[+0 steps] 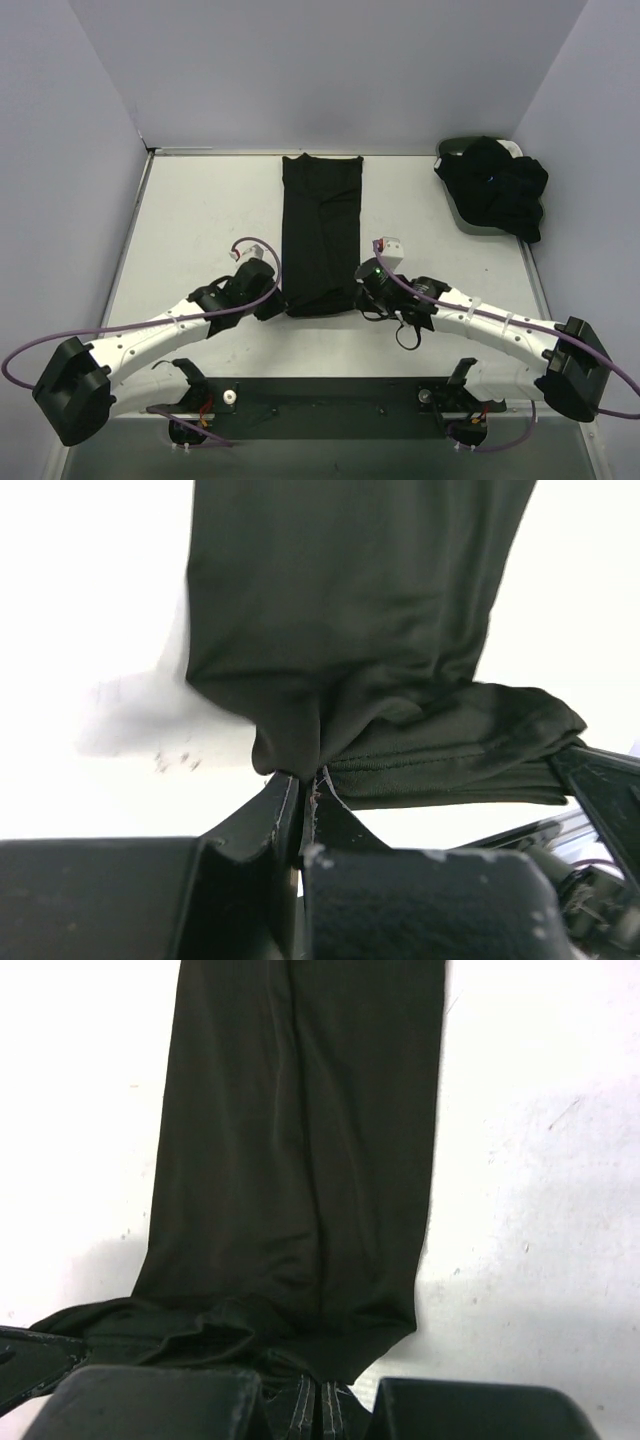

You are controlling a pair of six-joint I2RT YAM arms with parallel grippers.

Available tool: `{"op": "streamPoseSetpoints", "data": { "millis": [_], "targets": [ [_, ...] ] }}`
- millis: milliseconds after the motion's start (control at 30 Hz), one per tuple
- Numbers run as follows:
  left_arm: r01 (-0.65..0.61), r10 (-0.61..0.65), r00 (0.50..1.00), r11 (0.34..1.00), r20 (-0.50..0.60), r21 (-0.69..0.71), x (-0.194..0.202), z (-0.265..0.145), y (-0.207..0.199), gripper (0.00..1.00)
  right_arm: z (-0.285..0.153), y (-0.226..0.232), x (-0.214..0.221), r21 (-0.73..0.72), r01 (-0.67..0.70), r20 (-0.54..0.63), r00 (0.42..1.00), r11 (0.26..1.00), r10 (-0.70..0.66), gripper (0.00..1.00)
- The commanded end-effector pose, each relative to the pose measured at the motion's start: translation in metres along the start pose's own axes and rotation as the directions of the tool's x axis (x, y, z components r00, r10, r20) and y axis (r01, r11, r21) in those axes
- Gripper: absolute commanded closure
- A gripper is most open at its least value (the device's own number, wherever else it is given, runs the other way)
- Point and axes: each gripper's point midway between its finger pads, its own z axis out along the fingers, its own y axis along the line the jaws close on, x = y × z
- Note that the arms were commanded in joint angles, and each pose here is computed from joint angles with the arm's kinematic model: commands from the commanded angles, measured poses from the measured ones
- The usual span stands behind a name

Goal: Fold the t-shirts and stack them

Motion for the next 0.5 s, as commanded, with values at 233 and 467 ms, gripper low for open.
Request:
{"op": "streamPoseSetpoints", "data": {
  "millis": [233, 467],
  "targets": [
    [-0.068, 0.067, 0.997, 0.997, 0.036, 0.025, -0.048, 0.016, -0.045, 1.00, 0.015, -0.006, -0.050, 0.055, 0.006, 0.043, 0.999, 0.998, -0.009, 1.00],
    [-0.062, 0.061, 0.997, 0.998, 0.047, 0.027, -0.075, 0.031, -0.062, 1.00, 0.033, -0.005, -0.085, 0.054, -0.032, 0.053, 0.998, 0.998, 0.029, 1.00]
  ]
}}
